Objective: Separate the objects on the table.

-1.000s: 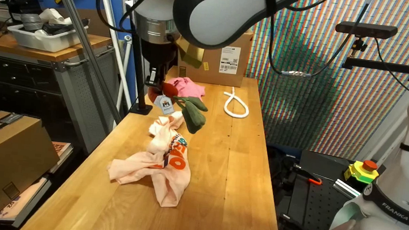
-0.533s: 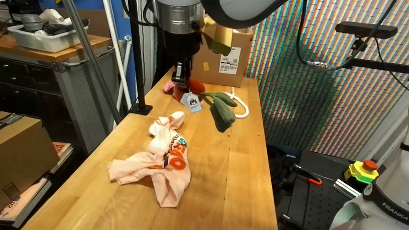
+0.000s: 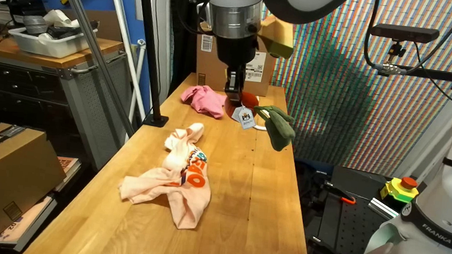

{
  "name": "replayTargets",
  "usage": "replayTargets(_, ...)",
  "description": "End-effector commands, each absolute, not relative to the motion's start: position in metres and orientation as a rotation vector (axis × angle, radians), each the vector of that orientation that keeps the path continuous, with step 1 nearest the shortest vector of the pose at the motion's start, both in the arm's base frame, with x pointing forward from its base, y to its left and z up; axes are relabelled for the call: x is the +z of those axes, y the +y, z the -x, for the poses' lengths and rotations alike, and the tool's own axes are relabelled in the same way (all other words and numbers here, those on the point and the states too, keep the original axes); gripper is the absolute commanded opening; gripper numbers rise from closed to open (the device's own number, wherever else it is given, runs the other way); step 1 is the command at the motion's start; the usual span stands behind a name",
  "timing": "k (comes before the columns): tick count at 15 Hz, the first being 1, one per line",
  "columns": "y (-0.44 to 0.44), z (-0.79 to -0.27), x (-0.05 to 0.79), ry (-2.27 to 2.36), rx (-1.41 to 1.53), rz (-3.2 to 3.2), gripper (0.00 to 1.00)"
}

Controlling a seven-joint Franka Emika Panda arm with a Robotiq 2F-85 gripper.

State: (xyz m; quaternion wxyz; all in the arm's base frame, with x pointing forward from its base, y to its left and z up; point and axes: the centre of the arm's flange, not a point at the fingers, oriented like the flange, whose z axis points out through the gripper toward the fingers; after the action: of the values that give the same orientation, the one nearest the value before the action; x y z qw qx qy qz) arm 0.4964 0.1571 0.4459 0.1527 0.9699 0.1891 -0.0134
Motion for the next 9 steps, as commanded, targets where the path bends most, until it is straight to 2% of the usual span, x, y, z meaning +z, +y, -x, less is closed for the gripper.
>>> replayTargets(1,0.138,-0.466,0.446,0.531,-0.037,-2.811,0.03)
replayTargets(9,0.117,-0.439,0.431,0.404,0.135,-2.824,0.03)
